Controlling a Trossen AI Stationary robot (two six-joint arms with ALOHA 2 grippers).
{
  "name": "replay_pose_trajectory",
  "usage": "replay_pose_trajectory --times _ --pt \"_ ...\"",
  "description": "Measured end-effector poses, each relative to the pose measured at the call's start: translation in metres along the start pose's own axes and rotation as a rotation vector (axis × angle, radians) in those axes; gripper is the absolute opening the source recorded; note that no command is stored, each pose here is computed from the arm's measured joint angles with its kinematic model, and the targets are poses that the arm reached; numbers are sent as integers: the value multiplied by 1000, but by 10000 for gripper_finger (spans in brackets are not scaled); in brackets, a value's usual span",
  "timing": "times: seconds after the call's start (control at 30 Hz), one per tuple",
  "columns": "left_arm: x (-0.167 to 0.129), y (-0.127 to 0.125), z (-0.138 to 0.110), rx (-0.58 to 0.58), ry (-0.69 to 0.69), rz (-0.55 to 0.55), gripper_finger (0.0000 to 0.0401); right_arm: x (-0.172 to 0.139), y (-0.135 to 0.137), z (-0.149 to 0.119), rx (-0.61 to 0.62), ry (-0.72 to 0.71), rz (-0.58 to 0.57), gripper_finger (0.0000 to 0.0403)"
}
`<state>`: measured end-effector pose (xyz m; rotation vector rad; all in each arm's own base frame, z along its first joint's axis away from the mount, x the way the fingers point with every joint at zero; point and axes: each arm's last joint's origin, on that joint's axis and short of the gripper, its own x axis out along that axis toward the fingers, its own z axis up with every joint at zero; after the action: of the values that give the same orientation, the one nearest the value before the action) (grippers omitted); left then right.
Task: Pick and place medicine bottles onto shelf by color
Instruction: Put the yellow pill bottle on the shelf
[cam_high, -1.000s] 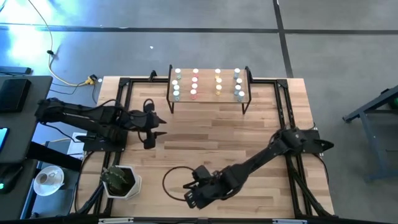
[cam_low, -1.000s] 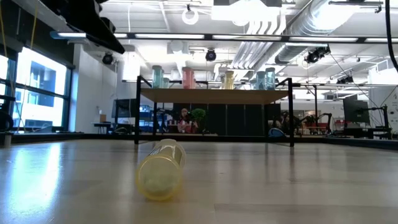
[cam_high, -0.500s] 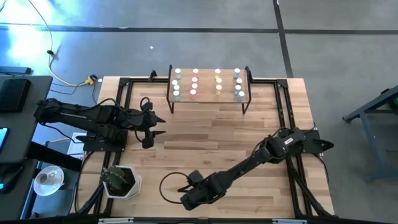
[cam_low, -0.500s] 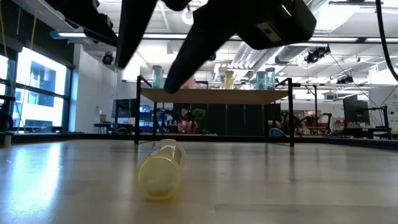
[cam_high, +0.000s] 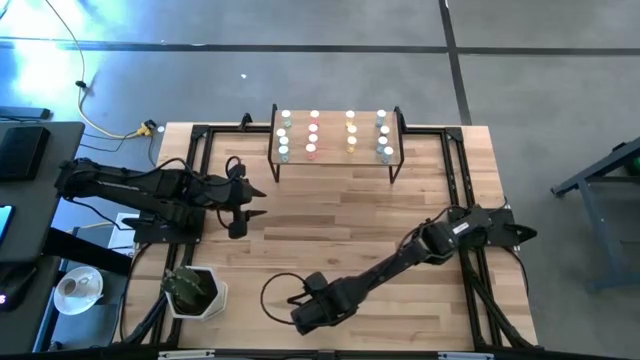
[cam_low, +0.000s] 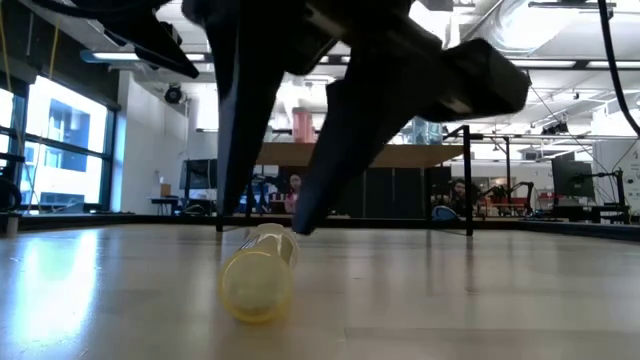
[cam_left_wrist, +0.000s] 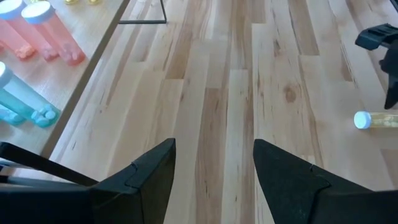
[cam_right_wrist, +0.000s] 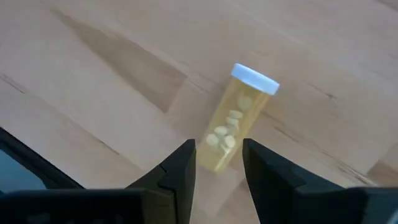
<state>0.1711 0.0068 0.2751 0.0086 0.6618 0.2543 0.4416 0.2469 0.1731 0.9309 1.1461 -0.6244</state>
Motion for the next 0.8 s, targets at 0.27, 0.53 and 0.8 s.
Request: replay_pose_trajectory --times 0.27,0.53,0.8 --pt "0 0 0 1 5 0 207 17 -2 -1 12 27 -23 124" --pt "0 0 -1 2 9 -10 207 27 -3 -2 -4 55 -39 119" --pt "0 0 -1 2 9 -11 207 25 -2 -3 -84 52 -32 63"
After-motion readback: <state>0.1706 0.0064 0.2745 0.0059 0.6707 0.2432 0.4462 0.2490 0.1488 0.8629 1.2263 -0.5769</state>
